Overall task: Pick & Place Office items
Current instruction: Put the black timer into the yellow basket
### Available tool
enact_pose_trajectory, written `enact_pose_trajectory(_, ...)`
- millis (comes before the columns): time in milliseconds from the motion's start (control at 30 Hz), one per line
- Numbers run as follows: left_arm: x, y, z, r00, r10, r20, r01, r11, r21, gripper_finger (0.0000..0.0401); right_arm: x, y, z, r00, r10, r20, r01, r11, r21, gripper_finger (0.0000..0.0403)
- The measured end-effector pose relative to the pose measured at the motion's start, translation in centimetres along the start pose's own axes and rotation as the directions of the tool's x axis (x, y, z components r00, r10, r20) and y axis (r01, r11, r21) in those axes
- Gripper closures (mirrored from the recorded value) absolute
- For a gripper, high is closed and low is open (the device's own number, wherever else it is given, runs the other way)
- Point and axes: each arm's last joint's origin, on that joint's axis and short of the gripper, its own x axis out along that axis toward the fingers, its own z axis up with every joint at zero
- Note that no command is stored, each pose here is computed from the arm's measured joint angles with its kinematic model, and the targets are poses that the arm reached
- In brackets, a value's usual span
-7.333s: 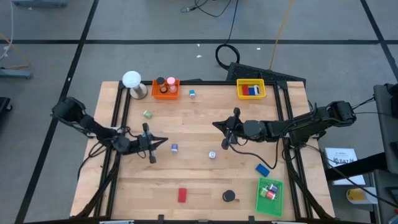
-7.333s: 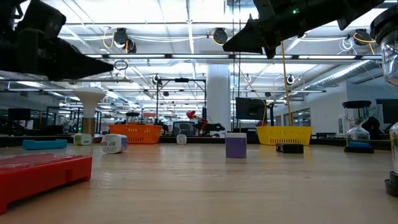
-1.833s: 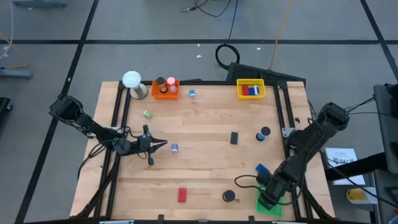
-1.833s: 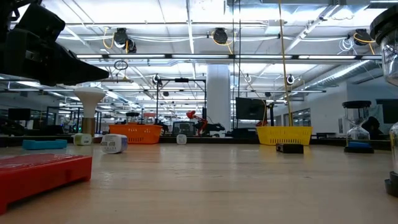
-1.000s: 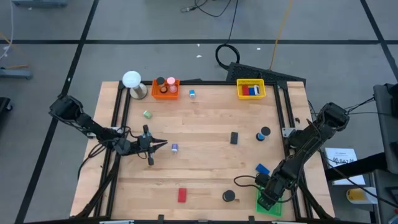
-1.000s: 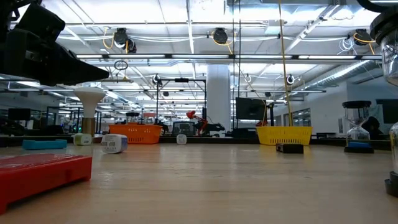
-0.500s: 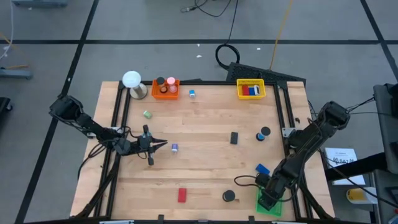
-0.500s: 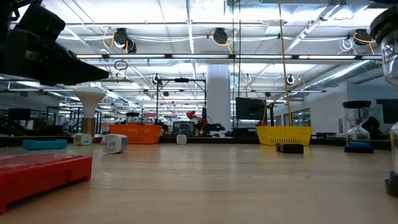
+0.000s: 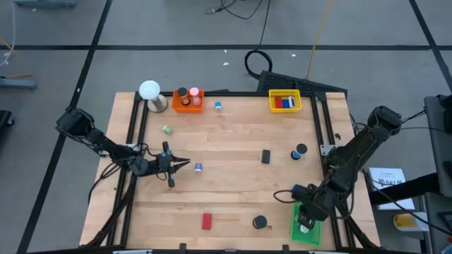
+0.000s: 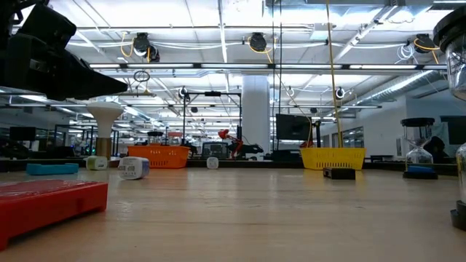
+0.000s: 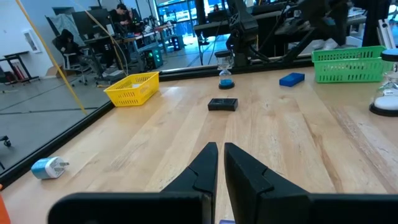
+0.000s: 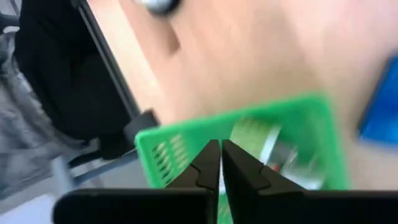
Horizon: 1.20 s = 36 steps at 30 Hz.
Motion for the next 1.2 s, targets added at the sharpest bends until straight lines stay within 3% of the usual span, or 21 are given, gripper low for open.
enact_pose_trajectory(200, 0.0, 0.0, 0.0, 1.000, 0.000, 0.000, 0.000, 1.000, 0.000, 0.0368, -0.6, -0.2, 1.4, 0.969, -0.024, 0.245, 0.085, 0.967, -0.241, 0.0388)
enact_pose_trajectory(367, 0.0, 0.0, 0.0, 1.000, 0.000, 0.000, 0.000, 1.000, 0.000, 0.0368, -0.2, -0.6, 3.0, 0.892, -0.022, 0.451, 0.210, 0.905, -0.370, 0.0395)
enact_pose_trajectory(567, 0.0, 0.0, 0.0, 1.000, 0.000, 0.000, 0.000, 1.000, 0.000, 0.0368, 1.1, -1.0, 4.9, 0.809, 0.135, 0.573, 0.224, 0.829, -0.512, 0.0402)
enact_pose_trajectory(667, 0.0, 0.0, 0.0, 1.000, 0.000, 0.000, 0.000, 1.000, 0.000, 0.0368, 1.4, -1.2, 5.7, 0.713, 0.238, 0.660, 0.257, 0.786, -0.562, 0.0402)
enact_pose_trajectory(800, 0.0, 0.0, 0.0, 1.000, 0.000, 0.000, 0.000, 1.000, 0.000, 0.0368, 1.4, -1.8, 6.5, 0.580, 0.332, 0.744, 0.328, 0.741, -0.586, 0.0402)
enact_pose_trajectory(933, 0.0, 0.0, 0.0, 1.000, 0.000, 0.000, 0.000, 1.000, 0.000, 0.0368, 1.0, -2.1, 7.2, 0.512, 0.363, 0.779, 0.389, 0.711, -0.586, 0.0401)
enact_pose_trajectory(1000, 0.0, 0.0, 0.0, 1.000, 0.000, 0.000, 0.000, 1.000, 0.000, 0.0368, 0.7, -2.2, 7.7, 0.474, 0.337, 0.814, 0.435, 0.714, -0.549, 0.0401)
enact_pose_trajectory(1200, 0.0, 0.0, 0.0, 1.000, 0.000, 0.000, 0.000, 1.000, 0.000, 0.0368, -0.6, -2.4, 9.3, 0.296, 0.241, 0.924, 0.551, 0.748, -0.371, 0.0397)
